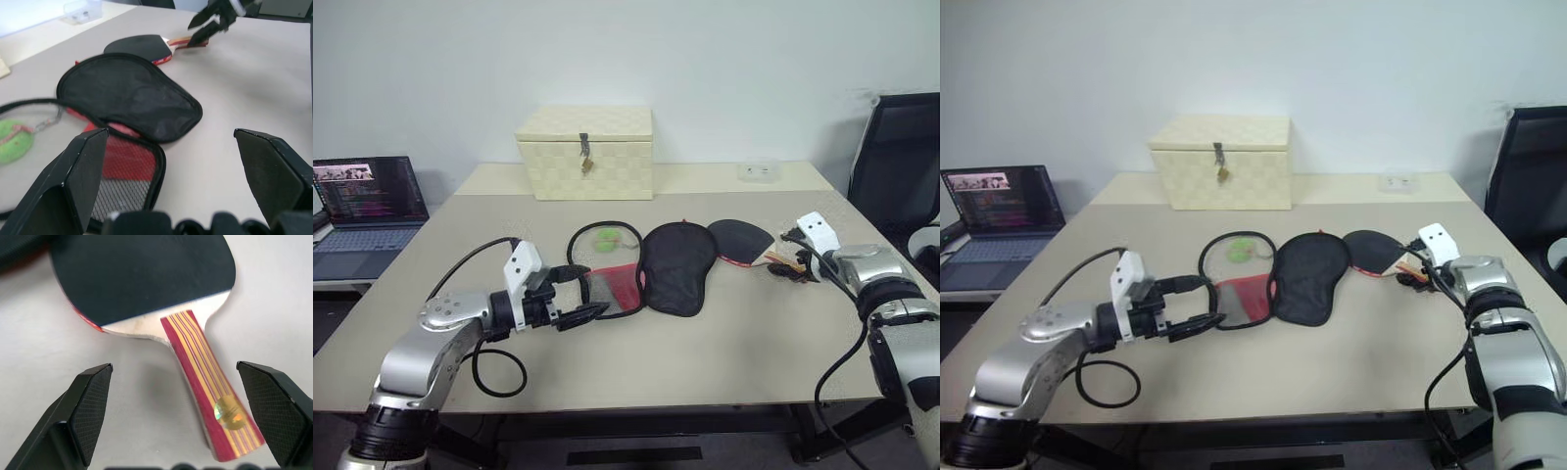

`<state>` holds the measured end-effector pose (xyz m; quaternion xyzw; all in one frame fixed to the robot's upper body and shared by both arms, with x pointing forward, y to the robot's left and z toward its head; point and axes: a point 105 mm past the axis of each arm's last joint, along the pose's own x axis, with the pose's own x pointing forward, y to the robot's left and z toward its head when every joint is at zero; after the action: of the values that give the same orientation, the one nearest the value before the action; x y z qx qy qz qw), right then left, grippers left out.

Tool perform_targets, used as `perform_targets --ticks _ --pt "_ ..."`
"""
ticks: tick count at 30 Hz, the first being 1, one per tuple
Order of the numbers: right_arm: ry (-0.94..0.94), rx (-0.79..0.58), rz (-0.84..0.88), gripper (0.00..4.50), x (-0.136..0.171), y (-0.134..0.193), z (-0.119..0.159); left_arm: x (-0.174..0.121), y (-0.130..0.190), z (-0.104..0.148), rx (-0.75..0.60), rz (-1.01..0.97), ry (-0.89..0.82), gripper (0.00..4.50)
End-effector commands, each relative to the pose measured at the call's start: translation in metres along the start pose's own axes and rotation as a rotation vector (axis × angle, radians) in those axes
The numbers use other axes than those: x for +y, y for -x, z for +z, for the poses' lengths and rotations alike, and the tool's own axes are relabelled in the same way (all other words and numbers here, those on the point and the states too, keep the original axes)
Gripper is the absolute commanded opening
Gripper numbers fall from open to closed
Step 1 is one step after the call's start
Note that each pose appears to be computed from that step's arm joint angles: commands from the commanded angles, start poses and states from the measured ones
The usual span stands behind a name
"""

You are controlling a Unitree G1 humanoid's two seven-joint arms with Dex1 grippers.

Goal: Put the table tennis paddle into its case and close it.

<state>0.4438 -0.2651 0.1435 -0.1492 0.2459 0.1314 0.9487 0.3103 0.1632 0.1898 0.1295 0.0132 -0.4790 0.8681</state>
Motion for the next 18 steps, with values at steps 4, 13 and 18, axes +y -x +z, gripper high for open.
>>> perform_targets --ticks 4,13,18 --pt "-0.012 -0.063 -0.044 4.47 0.012 -0.012 0.012 0.002 0.002 0.008 -0.004 -0.008 -0.029 4.5" --pt "-0.006 -0.056 -0.256 4.47 -0.015 -0.006 0.004 0.005 0.009 0.006 0.017 0.017 -0.039 4.5" --pt "-0.02 -0.017 -0.332 4.47 -0.037 0.006 -0.006 0.007 0.012 0.007 0.021 0.026 -0.045 4.5"
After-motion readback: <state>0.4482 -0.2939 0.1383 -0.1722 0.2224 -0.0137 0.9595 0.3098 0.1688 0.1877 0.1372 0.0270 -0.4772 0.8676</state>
